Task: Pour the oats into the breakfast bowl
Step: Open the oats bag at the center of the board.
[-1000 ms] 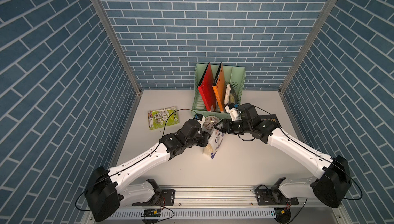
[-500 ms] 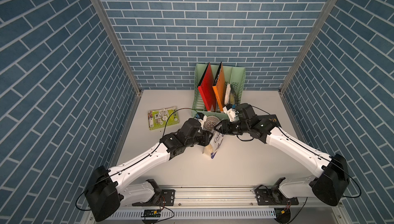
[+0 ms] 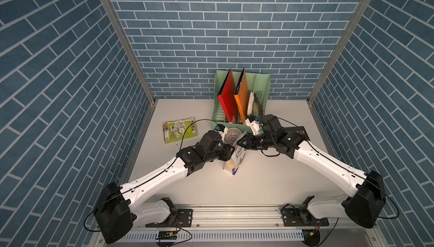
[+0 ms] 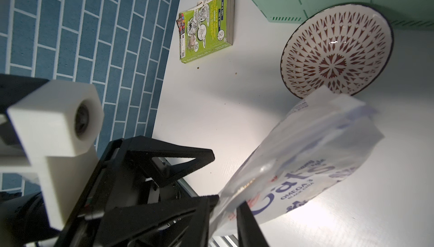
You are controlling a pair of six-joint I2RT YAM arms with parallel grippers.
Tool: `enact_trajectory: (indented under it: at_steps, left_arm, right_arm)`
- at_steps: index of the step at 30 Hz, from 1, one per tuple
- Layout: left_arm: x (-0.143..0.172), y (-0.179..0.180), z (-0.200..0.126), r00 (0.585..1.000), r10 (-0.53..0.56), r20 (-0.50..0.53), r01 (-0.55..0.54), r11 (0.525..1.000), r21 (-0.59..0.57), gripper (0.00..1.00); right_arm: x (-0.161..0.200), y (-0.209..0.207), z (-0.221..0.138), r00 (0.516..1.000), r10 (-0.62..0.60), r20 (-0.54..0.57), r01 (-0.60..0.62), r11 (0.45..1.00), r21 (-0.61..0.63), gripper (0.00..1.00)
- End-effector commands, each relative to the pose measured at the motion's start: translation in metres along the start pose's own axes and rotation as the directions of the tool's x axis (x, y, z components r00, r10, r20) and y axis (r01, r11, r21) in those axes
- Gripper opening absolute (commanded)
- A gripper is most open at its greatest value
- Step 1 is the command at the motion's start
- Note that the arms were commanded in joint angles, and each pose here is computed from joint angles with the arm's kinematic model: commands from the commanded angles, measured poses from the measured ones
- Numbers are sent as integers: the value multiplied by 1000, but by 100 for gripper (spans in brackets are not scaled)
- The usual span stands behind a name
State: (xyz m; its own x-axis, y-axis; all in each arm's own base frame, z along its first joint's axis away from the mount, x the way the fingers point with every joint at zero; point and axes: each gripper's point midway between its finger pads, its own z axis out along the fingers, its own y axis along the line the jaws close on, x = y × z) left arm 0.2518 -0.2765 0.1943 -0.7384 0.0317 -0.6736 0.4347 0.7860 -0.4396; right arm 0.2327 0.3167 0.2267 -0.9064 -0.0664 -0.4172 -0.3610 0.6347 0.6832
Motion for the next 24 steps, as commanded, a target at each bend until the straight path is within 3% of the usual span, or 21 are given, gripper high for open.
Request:
enact_trajectory:
  at_steps: [1,7,18,24]
  left_arm:
    - [-7,2,0,1000,8,20,-8,1000,-17,49]
    - [-8,3,0,1000,10,26,-9,1000,-26,51]
    - [-8,4,1,1000,13,21,-12,999,-30,51]
    - [-10,6,0,999,11,33,-10,999,-41,51]
  right_arm:
    - [1,16,-9,1000,-25,14,25,998,-56,24]
    - [6,18,-13,1000,-27,13,28,997,-75,30]
    - [15,6,-1,1000,-14,-25,13,999,-43,31]
    - [18,3,-4,999,-21,-26,20,999,-30,12]
